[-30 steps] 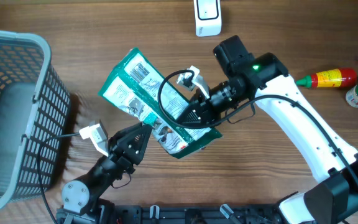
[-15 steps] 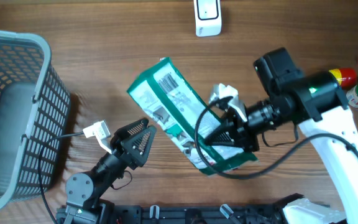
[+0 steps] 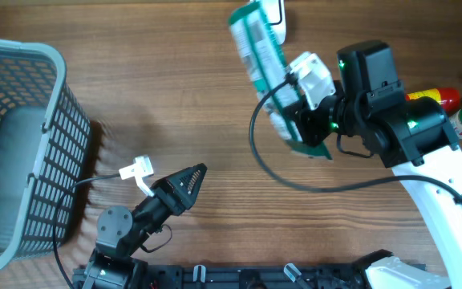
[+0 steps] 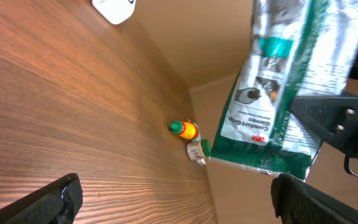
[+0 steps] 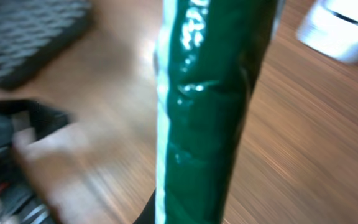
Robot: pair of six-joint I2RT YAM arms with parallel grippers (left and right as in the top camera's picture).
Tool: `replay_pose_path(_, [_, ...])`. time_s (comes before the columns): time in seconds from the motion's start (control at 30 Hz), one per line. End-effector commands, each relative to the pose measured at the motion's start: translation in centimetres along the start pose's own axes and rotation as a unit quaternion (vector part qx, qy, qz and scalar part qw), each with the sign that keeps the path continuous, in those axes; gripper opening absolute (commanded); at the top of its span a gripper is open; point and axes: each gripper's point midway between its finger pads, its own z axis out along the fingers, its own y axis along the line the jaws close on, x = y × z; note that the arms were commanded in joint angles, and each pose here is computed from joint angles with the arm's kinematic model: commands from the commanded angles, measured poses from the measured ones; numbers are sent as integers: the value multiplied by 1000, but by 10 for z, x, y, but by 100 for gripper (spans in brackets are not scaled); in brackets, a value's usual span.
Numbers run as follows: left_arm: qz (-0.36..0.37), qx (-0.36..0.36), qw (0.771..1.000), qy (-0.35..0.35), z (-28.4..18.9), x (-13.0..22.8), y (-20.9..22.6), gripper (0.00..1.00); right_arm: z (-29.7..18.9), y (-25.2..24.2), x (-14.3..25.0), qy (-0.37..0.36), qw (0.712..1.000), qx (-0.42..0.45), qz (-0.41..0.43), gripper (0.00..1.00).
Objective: Scan the item barcode
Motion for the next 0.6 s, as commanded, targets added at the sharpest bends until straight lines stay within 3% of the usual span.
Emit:
replay_pose_path(0.0, [-3, -21, 1000, -6, 0, 0, 10, 100, -6, -75, 25, 38, 961, 222, 161, 5])
replay_pose_path(0.1, [-16, -57, 998, -12, -2, 0, 27, 100, -24, -104, 61, 72, 900, 342, 259, 4])
replay_pose_path(0.13, [-18, -65, 998, -14, -2, 0, 30, 100, -26, -107, 63, 74, 897, 351, 259, 5])
replay_pose_path(0.3, [-26, -90, 995, -16, -4, 2, 42, 100, -6, -115, 18, 21, 929, 328, 171, 5])
replay_pose_path(0.43, [-33, -109, 993, -12, -6, 5, 51, 100, 32, -130, -5, 21, 940, 327, 99, 5])
replay_pose_path(0.5, [-38, -126, 991, -14, -7, 6, 58, 100, 64, -148, -8, 39, 934, 348, 63, 4])
replay_pose_path(0.57, [-41, -139, 989, -17, -9, 6, 64, 100, 81, -173, -7, 56, 911, 406, 42, 4])
